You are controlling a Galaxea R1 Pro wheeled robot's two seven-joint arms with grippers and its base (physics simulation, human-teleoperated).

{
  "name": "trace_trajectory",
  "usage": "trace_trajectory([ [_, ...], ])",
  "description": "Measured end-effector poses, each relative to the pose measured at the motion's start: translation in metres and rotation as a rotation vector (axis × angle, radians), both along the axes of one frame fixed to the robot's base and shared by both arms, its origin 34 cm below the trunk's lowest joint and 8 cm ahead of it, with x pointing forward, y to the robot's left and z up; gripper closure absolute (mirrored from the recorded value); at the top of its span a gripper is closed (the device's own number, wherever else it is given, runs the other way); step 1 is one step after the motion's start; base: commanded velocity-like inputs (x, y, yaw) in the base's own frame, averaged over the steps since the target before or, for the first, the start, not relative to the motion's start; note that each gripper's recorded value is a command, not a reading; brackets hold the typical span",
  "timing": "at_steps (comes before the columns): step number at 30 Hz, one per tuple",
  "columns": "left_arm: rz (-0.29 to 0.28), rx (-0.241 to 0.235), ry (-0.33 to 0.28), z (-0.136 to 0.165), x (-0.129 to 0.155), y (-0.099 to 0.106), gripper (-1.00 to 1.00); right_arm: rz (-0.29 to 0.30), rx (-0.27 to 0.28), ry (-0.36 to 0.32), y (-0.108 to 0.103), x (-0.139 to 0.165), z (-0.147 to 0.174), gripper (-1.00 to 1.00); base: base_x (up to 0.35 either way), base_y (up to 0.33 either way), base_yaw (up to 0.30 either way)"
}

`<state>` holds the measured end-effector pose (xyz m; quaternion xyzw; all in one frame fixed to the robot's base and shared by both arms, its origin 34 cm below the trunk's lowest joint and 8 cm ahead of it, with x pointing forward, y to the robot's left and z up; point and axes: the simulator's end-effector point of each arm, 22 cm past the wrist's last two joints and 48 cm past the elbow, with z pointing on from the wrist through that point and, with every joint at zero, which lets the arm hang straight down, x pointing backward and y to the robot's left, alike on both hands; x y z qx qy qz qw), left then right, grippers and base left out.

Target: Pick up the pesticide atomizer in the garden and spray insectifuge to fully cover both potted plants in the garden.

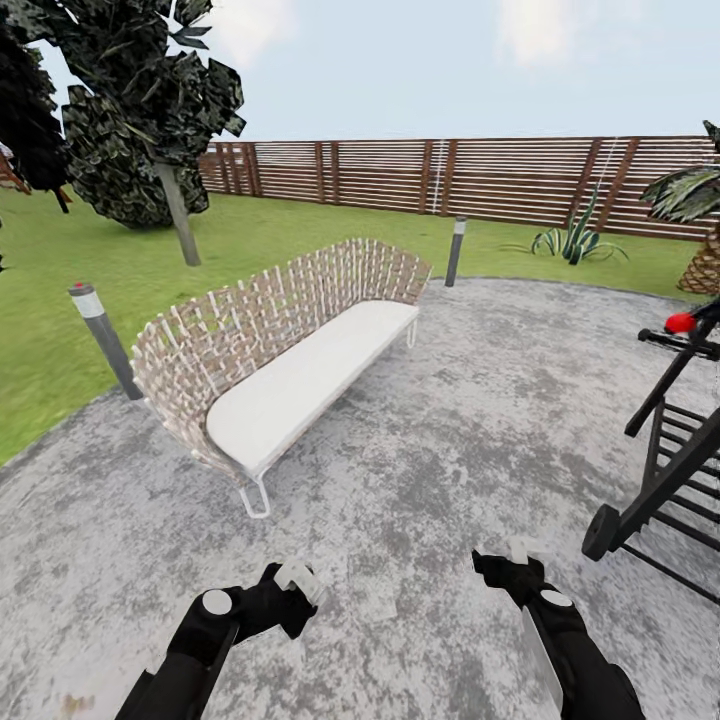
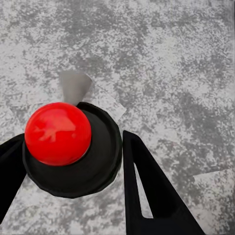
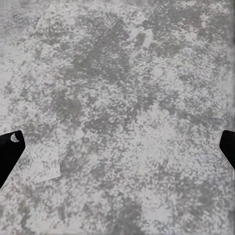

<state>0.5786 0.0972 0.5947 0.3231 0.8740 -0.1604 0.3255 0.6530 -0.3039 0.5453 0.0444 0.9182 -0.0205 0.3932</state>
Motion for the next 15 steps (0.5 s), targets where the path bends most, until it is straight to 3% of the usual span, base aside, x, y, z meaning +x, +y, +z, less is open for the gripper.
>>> trace_trajectory([
  [15, 0.000, 0.000, 0.000, -0.0002, 0.0002, 0.0001, 1.00, 0.000, 0.001, 0.002, 0.0005, -0.0003, -0.0008, -1.00, 0.056, 0.000, -0.267],
])
